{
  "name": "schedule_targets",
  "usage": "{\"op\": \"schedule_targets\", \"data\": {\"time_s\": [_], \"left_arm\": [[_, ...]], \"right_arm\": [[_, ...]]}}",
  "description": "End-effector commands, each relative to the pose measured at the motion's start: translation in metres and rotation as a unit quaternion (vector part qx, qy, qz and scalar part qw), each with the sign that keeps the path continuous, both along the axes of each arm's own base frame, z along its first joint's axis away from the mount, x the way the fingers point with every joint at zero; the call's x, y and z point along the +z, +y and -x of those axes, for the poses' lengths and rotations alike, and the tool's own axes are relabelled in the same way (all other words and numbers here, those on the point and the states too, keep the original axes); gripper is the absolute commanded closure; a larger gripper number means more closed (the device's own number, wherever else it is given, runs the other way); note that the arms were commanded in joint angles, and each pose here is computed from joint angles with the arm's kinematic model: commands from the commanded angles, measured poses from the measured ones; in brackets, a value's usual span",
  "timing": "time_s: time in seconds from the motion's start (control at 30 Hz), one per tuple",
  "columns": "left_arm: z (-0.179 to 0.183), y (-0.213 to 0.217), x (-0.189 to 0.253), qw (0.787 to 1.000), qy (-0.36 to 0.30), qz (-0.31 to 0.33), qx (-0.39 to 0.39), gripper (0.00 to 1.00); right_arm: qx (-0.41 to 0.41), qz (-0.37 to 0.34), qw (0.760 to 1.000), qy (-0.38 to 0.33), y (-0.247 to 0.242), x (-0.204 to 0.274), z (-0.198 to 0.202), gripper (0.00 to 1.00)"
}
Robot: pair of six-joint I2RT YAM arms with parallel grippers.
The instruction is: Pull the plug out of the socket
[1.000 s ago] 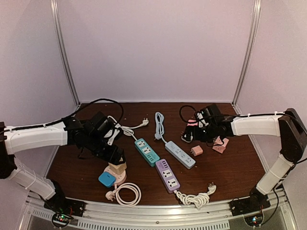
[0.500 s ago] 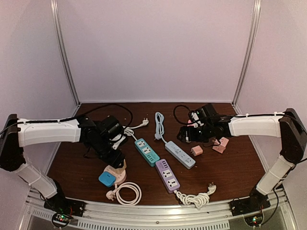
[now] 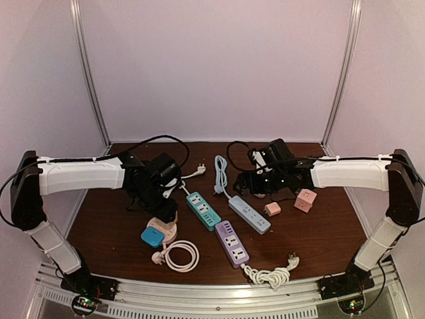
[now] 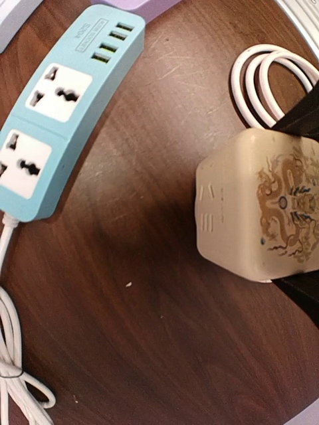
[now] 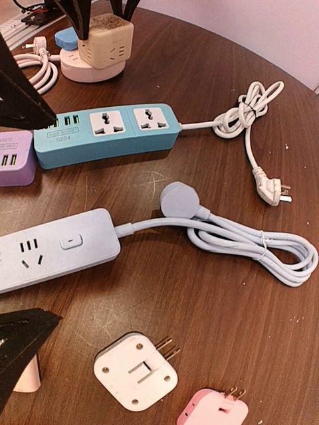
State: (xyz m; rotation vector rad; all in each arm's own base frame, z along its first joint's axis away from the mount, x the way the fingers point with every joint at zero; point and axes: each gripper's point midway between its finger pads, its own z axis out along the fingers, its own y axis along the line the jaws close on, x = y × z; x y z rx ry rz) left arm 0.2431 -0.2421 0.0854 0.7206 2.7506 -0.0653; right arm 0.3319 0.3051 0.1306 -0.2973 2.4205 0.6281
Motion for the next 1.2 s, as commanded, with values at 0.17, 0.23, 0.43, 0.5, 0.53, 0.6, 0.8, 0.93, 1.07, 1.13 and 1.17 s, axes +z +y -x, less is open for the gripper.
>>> {"op": "schedule_targets", "data": {"time_s": [0.17,0.23,0.43,0.5,0.53,0.6,0.8,0.93,1.07,1.13,1.17], "left_arm": [[-0.044,-0.007,0.003,0.994,-0.042,0.054,0.082,0.67],[-0.045,-0.009,0.0,0.993,-0.037,0.067,0.092,0.67],[-0.048,-0.019,-0.003,0.989,-0.028,0.099,0.109,0.68],[-0.049,-0.023,-0.003,0.988,-0.025,0.107,0.11,0.68],[-0.049,-0.024,-0.002,0.987,-0.024,0.111,0.111,0.68],[-0.049,-0.027,-0.001,0.987,-0.023,0.117,0.11,0.68],[-0.049,-0.03,0.001,0.986,-0.02,0.125,0.108,0.68],[-0.05,-0.033,0.002,0.985,-0.019,0.133,0.11,0.68],[-0.053,-0.036,0.005,0.983,-0.022,0.142,0.117,0.68],[-0.054,-0.037,0.006,0.982,-0.025,0.146,0.121,0.68],[-0.055,-0.038,0.007,0.981,-0.026,0.147,0.121,0.68]], "right_arm": [[0.042,-0.045,0.998,-0.006,0.058,0.008,0.015,0.25],[0.058,-0.063,0.996,0.005,0.076,0.005,0.024,0.33],[0.102,-0.113,0.988,0.04,0.127,-0.004,0.044,0.6],[0.113,-0.127,0.983,0.063,0.141,-0.014,0.048,0.71],[0.12,-0.14,0.981,0.066,0.15,-0.012,0.049,0.75],[0.131,-0.155,0.976,0.082,0.164,-0.016,0.05,0.82],[0.146,-0.182,0.965,0.117,0.191,-0.027,0.052,0.88],[0.152,-0.201,0.958,0.136,0.202,-0.03,0.053,0.92],[0.153,-0.208,0.954,0.153,0.208,-0.036,0.058,0.93],[0.152,-0.207,0.953,0.161,0.209,-0.041,0.06,0.93],[0.153,-0.208,0.952,0.164,0.209,-0.042,0.061,0.94]]}}
